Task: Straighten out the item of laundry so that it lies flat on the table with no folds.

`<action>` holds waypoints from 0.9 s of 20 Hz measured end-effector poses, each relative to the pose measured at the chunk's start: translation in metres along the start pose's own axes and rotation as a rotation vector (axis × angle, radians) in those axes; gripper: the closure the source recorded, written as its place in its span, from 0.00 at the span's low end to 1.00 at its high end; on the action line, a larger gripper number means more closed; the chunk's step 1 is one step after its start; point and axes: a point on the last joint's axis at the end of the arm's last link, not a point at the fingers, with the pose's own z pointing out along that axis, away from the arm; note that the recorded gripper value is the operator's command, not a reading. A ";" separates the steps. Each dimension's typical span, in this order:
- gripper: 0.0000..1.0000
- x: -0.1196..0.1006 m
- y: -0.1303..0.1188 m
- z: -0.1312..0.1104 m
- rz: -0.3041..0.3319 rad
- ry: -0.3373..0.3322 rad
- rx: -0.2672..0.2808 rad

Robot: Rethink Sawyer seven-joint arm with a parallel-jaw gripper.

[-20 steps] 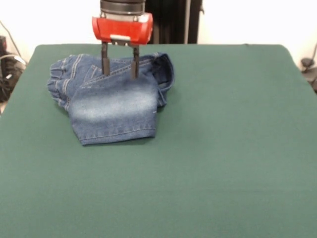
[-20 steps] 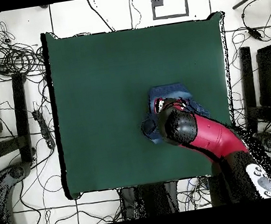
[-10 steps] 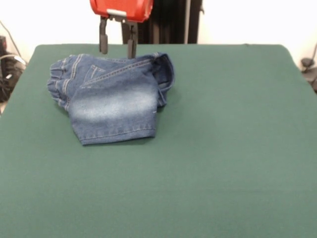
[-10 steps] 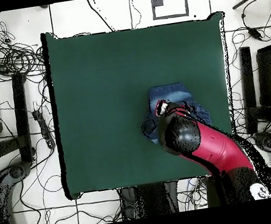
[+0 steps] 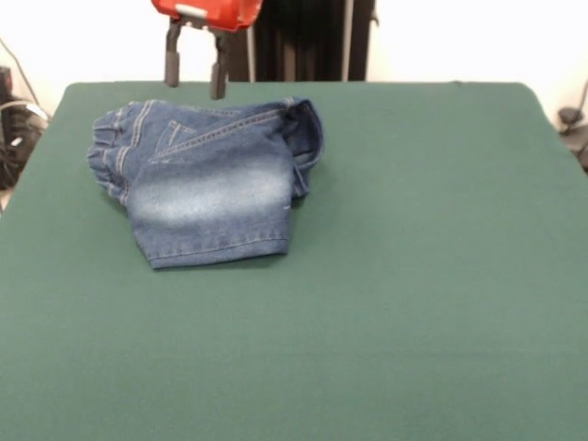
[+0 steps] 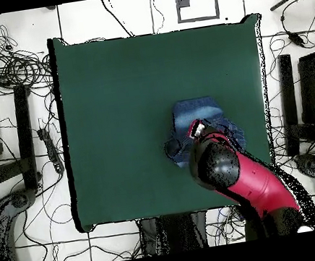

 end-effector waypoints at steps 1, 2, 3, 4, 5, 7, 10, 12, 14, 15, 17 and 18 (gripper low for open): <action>0.00 0.001 -0.013 0.005 0.037 -0.026 0.012; 0.00 0.002 -0.016 0.006 0.046 -0.033 0.014; 0.00 0.002 -0.020 0.008 0.056 -0.041 0.018; 0.00 0.003 -0.024 0.010 0.064 -0.049 0.021; 0.00 0.004 -0.031 0.013 0.076 -0.063 0.028; 0.00 0.007 -0.042 0.019 0.081 -0.083 0.040; 0.00 0.017 -0.051 0.030 0.071 -0.103 0.054; 0.00 0.022 -0.050 0.035 0.059 -0.108 0.056; 0.00 0.033 -0.040 0.041 0.032 -0.105 0.059; 0.00 0.037 -0.035 0.042 0.019 -0.101 0.060; 0.00 0.046 -0.023 0.042 -0.012 -0.096 0.062; 0.00 0.051 -0.015 0.041 -0.030 -0.094 0.062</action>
